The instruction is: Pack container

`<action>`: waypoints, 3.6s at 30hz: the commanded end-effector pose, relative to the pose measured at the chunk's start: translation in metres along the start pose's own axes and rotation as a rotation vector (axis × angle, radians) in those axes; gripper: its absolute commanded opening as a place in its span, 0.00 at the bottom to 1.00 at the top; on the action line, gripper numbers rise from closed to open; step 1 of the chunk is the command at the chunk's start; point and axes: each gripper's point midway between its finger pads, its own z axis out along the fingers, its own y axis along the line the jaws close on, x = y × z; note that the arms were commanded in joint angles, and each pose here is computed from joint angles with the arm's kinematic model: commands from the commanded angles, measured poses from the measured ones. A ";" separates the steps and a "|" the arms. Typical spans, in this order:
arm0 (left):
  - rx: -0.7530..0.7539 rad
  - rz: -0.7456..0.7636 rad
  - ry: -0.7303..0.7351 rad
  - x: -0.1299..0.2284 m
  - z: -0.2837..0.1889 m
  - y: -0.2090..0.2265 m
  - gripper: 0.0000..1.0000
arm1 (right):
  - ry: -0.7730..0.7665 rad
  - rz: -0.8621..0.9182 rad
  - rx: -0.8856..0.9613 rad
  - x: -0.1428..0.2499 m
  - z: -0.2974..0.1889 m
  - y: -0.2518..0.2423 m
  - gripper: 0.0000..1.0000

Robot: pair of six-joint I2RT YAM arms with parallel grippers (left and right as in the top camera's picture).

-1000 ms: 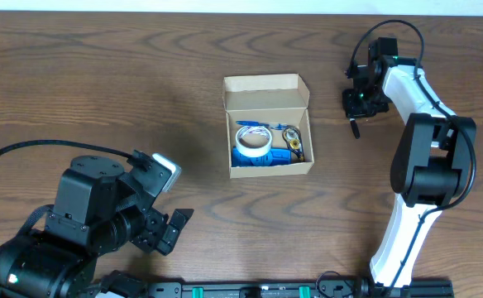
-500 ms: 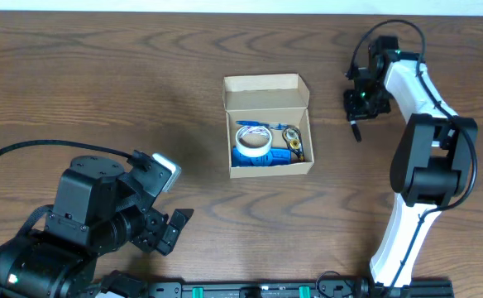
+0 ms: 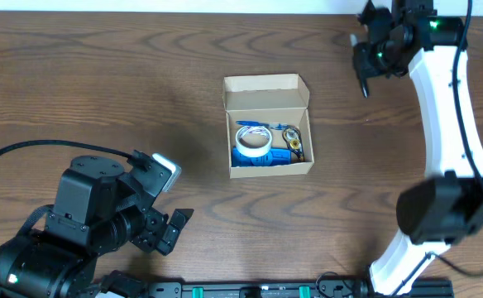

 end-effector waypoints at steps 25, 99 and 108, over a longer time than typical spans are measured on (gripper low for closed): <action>0.011 0.006 -0.007 -0.001 -0.002 -0.002 0.95 | 0.112 -1.097 -0.475 0.072 0.013 0.241 0.01; -0.157 -0.031 -0.184 -0.070 0.015 0.037 0.95 | 0.164 0.018 -0.096 0.040 0.016 0.023 0.02; -0.127 -0.155 -0.112 -0.094 0.064 0.073 0.96 | 0.233 0.031 -0.106 0.065 0.040 0.022 0.02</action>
